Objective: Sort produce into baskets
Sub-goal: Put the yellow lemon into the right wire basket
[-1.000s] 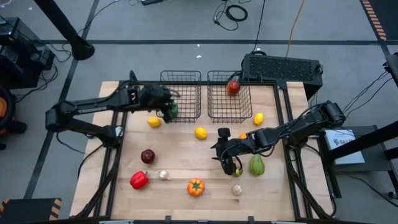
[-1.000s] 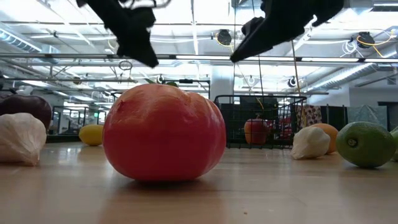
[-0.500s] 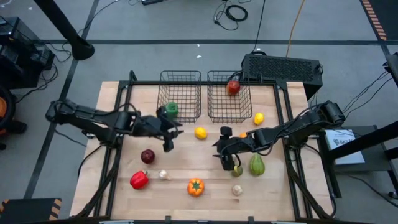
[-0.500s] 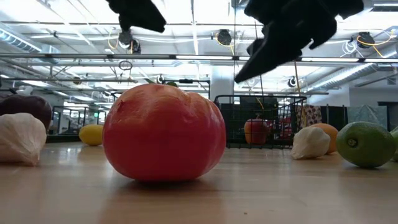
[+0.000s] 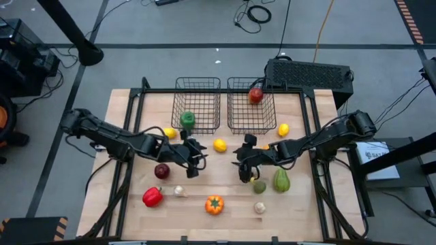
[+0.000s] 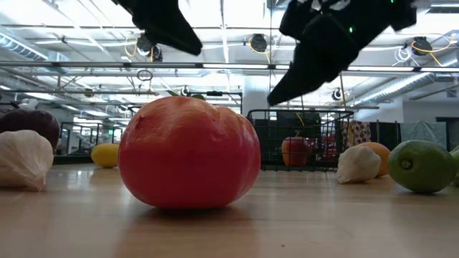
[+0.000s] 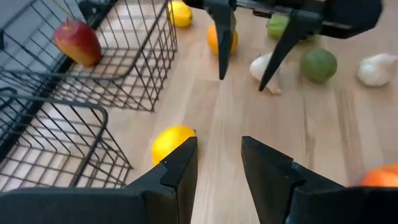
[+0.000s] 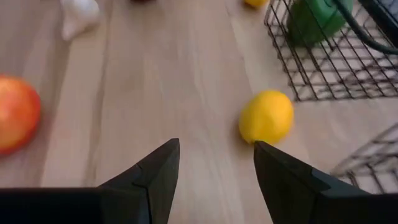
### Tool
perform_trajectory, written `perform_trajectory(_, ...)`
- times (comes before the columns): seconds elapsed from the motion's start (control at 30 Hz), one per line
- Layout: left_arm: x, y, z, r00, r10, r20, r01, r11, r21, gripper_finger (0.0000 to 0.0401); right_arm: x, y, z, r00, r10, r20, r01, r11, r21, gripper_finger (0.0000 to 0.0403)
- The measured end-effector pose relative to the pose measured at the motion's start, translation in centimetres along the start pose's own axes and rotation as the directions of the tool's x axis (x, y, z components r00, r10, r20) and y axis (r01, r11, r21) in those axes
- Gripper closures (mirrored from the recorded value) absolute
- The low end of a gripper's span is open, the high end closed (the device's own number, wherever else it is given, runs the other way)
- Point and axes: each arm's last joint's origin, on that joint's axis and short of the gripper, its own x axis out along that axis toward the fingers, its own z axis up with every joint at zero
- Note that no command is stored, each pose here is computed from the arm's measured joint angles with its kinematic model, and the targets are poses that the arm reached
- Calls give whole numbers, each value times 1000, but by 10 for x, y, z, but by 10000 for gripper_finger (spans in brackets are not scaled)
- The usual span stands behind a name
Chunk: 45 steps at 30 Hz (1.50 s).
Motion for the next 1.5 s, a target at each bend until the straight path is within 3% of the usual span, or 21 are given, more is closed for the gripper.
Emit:
perform_trajectory(0.2, 3, -5, -7, 997, -37, -63, 39, 999, 30, 269, 25, -1, -21, 998, -1, 67, -5, 997, 81, 199)
perform_trajectory(0.33, 3, -5, -8, 997, -37, -69, 39, 999, 38, 269, 48, -1, -34, 997, -16, 72, 6, 991, 133, 171)
perform_trajectory(0.53, 3, -4, -12, 993, -25, -111, 32, 998, 56, 269, 76, -7, -54, 985, -162, 57, 149, 972, 183, 114)
perform_trajectory(0.63, 3, -4, -13, 993, -24, -117, 31, 998, 58, 269, 82, -10, -57, 980, -188, 63, 173, 965, 198, 100)
perform_trajectory(1.13, 3, -3, -13, 993, -17, -116, 24, 998, 58, 269, 106, -28, -64, 960, -246, 135, 202, 940, 275, 99)
perform_trajectory(1.5, 3, -3, -13, 993, -14, -115, 21, 998, 59, 269, 108, -24, -53, 963, -195, 187, 155, 966, 208, 99)
